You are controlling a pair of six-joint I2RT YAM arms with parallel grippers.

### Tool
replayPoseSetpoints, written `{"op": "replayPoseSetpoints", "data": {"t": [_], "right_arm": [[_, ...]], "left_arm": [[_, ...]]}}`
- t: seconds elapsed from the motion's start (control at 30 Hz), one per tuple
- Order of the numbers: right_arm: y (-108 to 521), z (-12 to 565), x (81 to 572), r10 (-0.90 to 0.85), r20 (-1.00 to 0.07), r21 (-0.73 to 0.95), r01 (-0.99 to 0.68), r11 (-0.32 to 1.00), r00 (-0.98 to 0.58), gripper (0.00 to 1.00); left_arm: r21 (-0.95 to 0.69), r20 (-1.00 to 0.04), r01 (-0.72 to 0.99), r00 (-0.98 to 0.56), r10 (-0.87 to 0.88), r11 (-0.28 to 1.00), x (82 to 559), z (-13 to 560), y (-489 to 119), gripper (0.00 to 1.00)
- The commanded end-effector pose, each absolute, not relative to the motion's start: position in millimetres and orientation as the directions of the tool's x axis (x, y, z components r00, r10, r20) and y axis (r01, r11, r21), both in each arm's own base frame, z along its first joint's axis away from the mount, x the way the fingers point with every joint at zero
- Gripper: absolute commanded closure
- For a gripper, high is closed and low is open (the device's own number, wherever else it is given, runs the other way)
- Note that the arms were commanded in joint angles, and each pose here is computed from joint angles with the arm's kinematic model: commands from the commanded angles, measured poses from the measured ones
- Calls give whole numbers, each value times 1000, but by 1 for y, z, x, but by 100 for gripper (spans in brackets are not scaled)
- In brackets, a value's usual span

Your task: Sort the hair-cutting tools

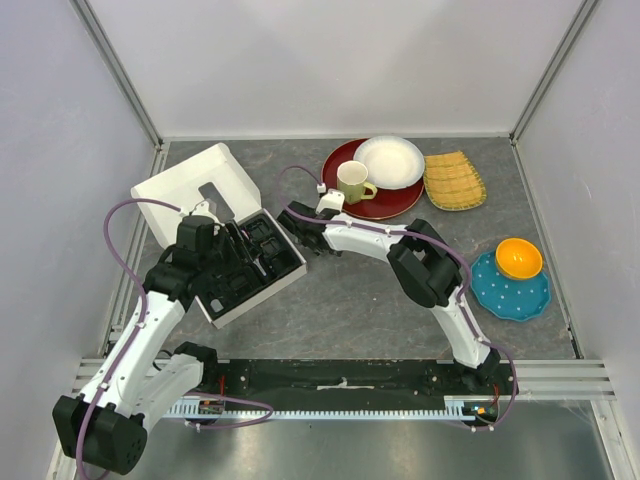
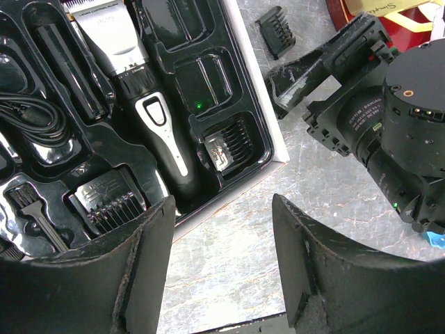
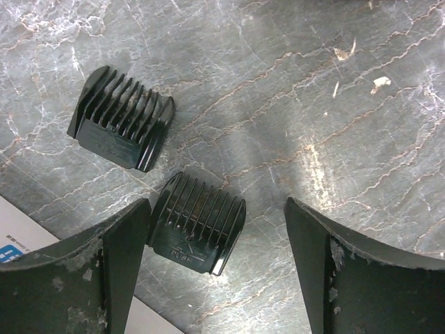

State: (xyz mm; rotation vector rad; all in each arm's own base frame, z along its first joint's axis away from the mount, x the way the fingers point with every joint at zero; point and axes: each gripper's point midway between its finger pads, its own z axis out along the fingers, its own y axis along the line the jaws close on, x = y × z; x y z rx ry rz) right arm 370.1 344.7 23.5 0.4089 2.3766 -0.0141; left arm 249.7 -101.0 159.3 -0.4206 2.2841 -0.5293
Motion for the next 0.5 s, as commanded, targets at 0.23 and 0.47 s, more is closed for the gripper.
{"op": "replayPoseSetpoints", "data": {"t": [0.23, 0.47], "right_arm": [[324, 6, 336, 271, -589, 45, 304, 952, -761, 28], [322, 5, 332, 268, -577, 48, 295, 954, -771, 25]], "left_arm": [[-486, -615, -102, -666, -422, 868, 254, 164, -103, 35], [-488, -614, -97, -669, -420, 867, 253, 164, -104, 35]]}}
